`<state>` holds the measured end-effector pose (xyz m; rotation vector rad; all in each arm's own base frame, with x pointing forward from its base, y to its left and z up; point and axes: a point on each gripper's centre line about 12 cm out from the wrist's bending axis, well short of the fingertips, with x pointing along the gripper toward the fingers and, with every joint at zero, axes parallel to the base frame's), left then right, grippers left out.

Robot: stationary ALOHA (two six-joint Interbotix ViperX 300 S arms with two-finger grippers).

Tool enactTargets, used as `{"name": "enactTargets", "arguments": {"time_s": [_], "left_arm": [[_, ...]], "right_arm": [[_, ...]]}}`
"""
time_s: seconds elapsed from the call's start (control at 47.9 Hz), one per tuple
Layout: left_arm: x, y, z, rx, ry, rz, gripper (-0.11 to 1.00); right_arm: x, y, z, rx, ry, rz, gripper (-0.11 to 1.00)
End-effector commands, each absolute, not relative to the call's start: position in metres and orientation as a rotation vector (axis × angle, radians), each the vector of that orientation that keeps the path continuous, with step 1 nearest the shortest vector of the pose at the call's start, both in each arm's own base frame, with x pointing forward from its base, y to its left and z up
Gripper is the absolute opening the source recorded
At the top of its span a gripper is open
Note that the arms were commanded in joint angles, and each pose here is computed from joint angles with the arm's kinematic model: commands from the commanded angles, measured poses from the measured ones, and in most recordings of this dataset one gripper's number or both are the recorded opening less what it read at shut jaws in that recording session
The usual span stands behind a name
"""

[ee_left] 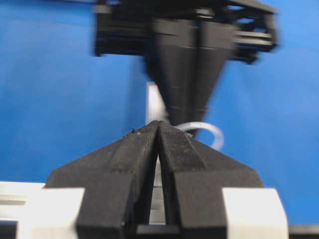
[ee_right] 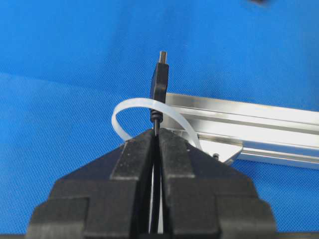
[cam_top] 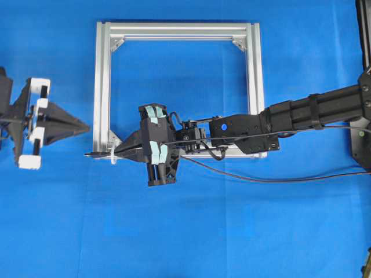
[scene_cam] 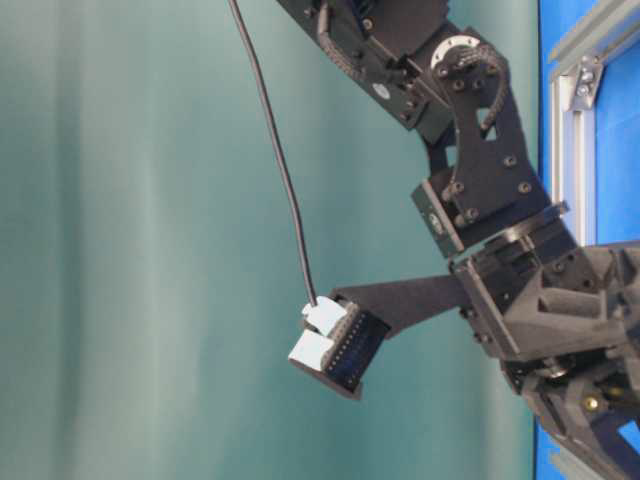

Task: Insert the wire through the string loop located on the left side.
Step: 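Swing the left gripper around to the left of the loop, opening it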

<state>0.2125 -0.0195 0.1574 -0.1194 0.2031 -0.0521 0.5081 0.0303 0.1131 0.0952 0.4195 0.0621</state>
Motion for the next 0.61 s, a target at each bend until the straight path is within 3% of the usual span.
{"name": "enactTargets", "arguments": {"time_s": [0.0, 0.585], "left_arm": [[0.2119, -0.0248, 0.162, -0.118, 0.188, -0.079, 0.0], [0.2109, -0.0287, 0.1619, -0.105, 0.217, -0.1, 0.0]], "right_arm": [[0.5134, 0.0298, 0.1309, 0.099, 0.375, 0.062, 0.0], [0.5134, 0.0298, 0.1309, 0.099, 0.375, 0.062, 0.0]]}}
